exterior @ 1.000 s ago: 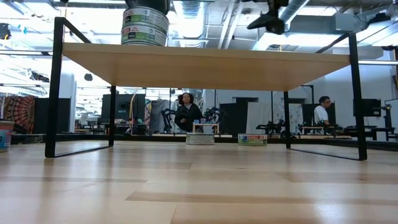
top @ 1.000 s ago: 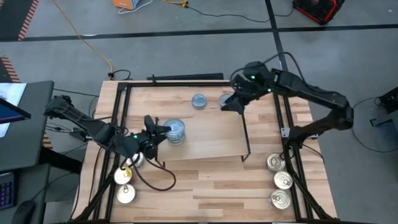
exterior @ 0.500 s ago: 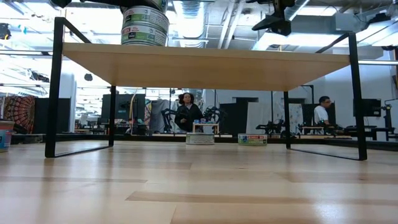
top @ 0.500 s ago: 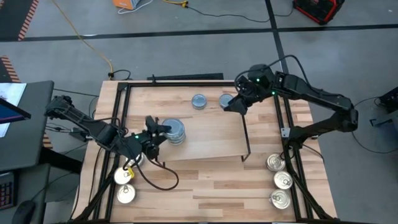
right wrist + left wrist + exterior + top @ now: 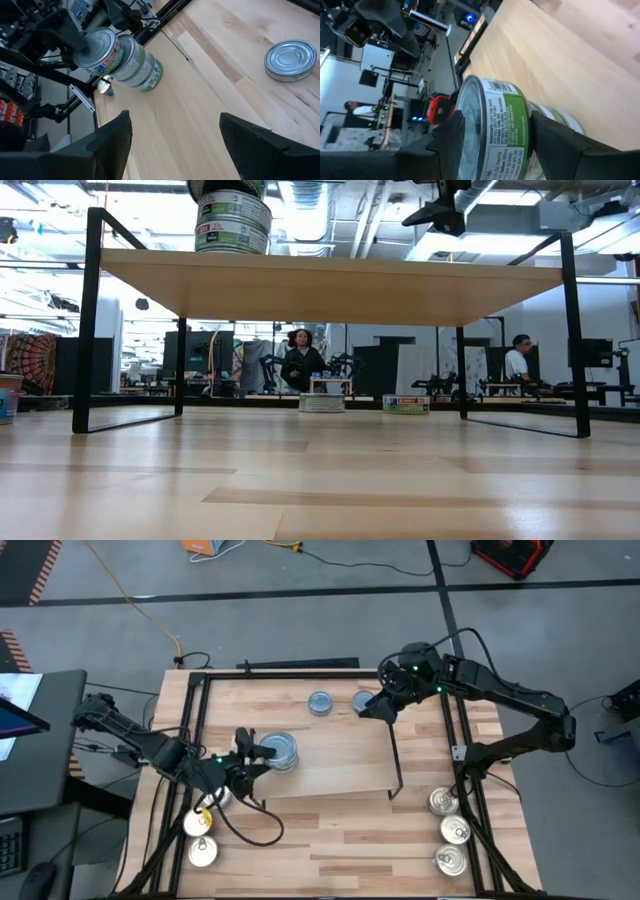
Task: Stack canned seafood by type on shelf
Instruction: Stack the green tuna can on top of the green tuna can on the shelf
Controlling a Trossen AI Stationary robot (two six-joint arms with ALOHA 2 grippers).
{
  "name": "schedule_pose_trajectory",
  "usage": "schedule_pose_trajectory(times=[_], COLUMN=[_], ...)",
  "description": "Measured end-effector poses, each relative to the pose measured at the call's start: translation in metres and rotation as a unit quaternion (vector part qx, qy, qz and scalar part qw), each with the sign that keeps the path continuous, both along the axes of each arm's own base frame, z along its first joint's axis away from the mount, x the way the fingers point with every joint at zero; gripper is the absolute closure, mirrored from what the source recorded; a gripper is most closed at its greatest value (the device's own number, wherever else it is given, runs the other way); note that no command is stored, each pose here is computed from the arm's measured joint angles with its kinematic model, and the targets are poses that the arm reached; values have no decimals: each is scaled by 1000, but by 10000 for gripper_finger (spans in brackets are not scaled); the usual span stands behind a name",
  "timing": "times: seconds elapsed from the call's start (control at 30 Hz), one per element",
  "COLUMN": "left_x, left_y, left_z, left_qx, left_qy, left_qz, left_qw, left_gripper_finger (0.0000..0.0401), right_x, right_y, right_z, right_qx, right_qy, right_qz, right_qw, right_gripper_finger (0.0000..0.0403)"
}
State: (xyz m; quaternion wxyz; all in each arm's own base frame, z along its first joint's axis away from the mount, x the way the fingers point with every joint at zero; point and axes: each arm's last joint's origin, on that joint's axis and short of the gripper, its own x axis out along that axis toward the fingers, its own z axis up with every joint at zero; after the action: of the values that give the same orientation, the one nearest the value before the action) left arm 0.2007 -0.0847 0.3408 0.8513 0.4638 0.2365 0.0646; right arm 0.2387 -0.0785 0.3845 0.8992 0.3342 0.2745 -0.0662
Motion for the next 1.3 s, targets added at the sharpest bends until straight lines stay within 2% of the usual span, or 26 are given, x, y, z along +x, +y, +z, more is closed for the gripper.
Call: schedule_pose_trajectory(times=[0.27,0.6,0.8,0.93,1.1,1.2,1.3], left_x=[3,4,1,-8,-28,-35,-36], left_y=[11,13,10,13,34,55,79], left_z=[8,8,12,30,50,59,63], left_qx=[-48,-48,-68,-128,-201,-228,-233], left_qy=[16,16,7,-31,-87,-126,-157], left_qz=[-16,-14,-26,-41,-43,-8,41], left_qw=[999,999,997,990,975,965,959], left_gripper_finger=[191,191,191,191,191,191,191], right_x=[2,3,2,1,3,10,21], right_y=[6,7,7,6,1,-3,-9], right_z=[0,0,0,-2,-7,-15,-26], right_qx=[-4,-15,-17,-45,-112,-132,-141], right_qy=[-1,1,2,14,47,74,96], right_qz=[14,10,12,8,-35,-35,-23], right_qw=[1000,1000,1000,999,992,988,985], right_gripper_finger=[82,82,82,82,82,82,82])
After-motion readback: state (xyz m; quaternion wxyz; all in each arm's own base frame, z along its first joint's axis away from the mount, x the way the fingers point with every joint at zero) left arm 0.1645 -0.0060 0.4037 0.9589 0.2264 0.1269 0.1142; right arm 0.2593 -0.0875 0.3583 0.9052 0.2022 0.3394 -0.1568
